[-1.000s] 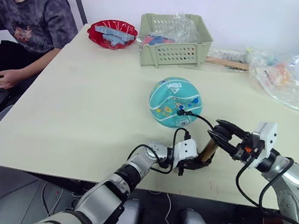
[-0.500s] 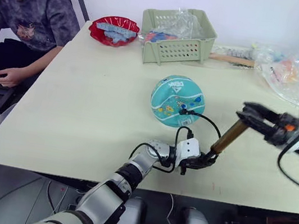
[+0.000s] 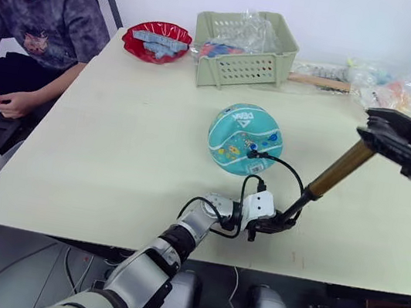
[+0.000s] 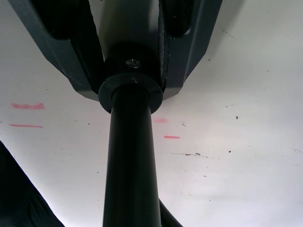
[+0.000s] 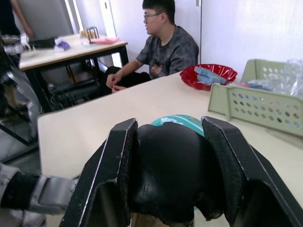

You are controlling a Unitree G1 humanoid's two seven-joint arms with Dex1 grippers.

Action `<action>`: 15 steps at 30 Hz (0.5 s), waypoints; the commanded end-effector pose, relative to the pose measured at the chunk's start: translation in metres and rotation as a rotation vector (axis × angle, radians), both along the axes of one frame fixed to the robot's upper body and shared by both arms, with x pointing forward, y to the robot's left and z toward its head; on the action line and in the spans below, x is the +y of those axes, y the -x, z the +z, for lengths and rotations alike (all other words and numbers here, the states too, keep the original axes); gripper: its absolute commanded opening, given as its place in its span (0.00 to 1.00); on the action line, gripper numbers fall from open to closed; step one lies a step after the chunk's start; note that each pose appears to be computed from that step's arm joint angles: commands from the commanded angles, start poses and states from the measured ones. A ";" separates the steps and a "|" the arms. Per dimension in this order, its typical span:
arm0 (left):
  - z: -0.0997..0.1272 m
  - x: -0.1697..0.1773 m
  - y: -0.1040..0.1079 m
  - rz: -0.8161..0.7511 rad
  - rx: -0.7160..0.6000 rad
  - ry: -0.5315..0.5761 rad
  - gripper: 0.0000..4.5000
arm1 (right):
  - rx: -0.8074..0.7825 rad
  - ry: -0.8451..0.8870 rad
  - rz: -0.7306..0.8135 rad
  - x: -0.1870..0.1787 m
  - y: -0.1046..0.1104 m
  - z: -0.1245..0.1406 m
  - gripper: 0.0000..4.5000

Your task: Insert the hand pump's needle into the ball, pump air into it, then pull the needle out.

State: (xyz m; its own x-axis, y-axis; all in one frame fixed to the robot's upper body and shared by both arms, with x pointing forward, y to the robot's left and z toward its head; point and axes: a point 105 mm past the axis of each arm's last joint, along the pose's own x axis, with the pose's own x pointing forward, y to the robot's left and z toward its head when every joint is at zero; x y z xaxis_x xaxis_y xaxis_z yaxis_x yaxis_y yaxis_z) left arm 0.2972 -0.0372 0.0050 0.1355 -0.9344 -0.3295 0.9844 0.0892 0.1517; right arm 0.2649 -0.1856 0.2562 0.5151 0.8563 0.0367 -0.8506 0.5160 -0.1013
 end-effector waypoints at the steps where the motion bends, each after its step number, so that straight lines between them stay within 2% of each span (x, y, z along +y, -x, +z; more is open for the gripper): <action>1: -0.030 0.016 0.008 0.019 0.074 -0.102 0.26 | 0.095 0.029 -0.015 0.008 -0.003 -0.050 0.38; 5: -0.030 0.016 0.009 0.020 0.074 -0.104 0.26 | 0.124 0.051 -0.004 0.015 -0.001 -0.080 0.38; 7: -0.030 0.016 0.009 0.025 0.073 -0.104 0.26 | 0.172 0.075 -0.024 0.021 0.000 -0.120 0.38; 9: -0.030 0.016 0.009 0.027 0.071 -0.103 0.26 | 0.197 0.101 -0.026 0.027 0.004 -0.146 0.38; 12: -0.030 0.017 0.008 0.030 0.069 -0.101 0.26 | 0.198 0.118 -0.045 0.032 0.005 -0.165 0.38; 15: -0.030 0.016 0.008 0.030 0.069 -0.101 0.26 | 0.189 0.131 -0.046 0.034 0.006 -0.172 0.38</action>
